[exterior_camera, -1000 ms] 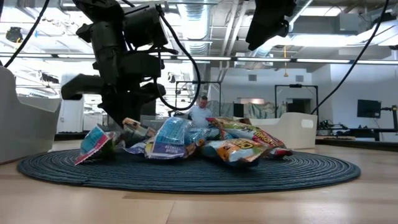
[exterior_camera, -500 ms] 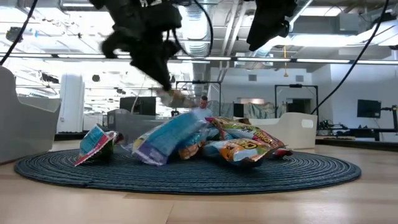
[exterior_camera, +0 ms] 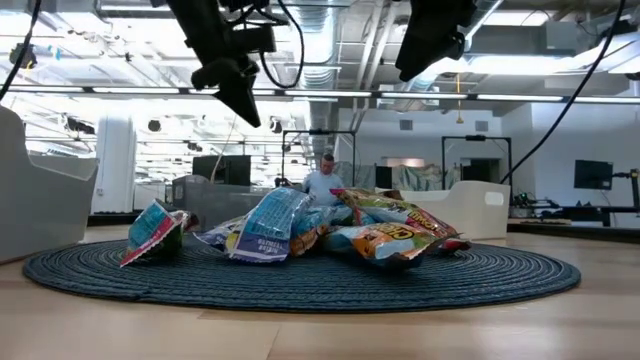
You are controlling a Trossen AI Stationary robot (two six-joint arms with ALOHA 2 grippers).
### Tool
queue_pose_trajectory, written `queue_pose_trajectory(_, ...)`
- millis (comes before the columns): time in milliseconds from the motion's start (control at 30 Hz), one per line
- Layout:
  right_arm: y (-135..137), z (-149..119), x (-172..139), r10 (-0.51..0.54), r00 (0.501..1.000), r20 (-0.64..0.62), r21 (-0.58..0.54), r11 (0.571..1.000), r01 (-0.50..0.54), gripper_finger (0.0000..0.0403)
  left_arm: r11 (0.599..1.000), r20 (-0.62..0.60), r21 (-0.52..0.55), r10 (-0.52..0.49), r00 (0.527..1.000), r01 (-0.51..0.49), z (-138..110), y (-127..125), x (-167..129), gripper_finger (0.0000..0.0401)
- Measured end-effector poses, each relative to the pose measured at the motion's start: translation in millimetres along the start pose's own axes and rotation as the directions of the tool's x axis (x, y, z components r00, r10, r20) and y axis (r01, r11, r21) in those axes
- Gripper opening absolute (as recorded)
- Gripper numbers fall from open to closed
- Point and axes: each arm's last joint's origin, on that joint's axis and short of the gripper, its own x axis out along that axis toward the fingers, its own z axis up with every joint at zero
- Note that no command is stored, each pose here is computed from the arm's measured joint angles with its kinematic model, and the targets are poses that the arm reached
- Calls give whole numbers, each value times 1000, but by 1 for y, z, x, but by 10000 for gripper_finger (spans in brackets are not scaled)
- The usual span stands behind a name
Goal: Pick and place Granola Bars by type
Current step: Put the yellow granola bar into the black bin
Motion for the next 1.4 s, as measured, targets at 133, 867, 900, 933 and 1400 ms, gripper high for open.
queue_pose_trajectory(133, -1, 0, 0, -19, 1000, 8, -3, 1000, 19, 134, 977, 70, 134, -174, 982, 164, 4, -7, 4, 1)
queue_pose_trajectory(867, 9, -17, 24, -21, 999, 28, 44, 999, 19, 134, 833, -155, 544, -14, 988, 98, 14, -39, 100, 200)
queue_pose_trajectory(900, 10, -18, 25, -18, 999, 30, 42, 999, 17, 134, 838, -147, 536, -24, 989, 100, 16, -36, 100, 199)
queue_pose_trajectory(933, 11, -18, 25, -15, 999, 37, 42, 999, 13, 134, 842, -141, 529, -36, 989, 105, 18, -33, 100, 198)
queue_pose_trajectory(1400, 11, -17, 25, -9, 999, 51, 47, 999, 6, 134, 758, -141, 603, -203, 969, 247, 16, -17, 111, 193)
